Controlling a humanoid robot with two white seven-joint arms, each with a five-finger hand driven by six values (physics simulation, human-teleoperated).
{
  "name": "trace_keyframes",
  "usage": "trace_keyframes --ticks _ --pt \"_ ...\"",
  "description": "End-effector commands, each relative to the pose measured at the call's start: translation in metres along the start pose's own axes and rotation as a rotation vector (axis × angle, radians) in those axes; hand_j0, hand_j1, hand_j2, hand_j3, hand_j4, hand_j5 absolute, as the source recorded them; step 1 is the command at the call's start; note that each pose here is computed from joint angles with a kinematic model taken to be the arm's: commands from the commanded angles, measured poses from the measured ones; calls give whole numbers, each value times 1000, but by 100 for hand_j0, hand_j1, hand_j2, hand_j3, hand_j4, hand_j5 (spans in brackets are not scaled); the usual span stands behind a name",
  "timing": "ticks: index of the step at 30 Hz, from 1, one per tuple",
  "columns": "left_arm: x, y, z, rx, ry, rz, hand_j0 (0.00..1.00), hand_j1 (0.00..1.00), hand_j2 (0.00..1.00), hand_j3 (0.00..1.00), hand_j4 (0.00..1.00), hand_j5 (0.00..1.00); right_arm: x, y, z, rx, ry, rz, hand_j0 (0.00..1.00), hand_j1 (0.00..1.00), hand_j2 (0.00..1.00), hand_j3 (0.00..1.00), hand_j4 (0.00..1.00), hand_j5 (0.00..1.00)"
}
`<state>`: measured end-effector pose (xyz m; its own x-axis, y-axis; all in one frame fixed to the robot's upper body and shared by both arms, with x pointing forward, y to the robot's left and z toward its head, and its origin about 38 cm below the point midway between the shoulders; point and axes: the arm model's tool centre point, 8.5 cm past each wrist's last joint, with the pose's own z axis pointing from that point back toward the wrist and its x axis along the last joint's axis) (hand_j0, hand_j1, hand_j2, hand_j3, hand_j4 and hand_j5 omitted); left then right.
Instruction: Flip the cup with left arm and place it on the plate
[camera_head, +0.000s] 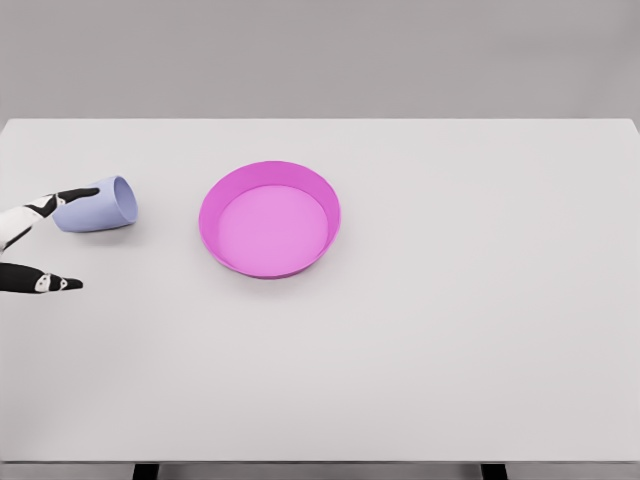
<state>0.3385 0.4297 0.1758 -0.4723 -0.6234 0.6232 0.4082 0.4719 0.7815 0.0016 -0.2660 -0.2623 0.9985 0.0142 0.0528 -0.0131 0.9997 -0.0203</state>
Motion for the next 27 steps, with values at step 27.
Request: trace_keyframes --ticks 27 --pt "9 70 26 136 45 -159 100 100 100 100 100 100 -1 0 0 0 2 0 100 100 100 100 100 100"
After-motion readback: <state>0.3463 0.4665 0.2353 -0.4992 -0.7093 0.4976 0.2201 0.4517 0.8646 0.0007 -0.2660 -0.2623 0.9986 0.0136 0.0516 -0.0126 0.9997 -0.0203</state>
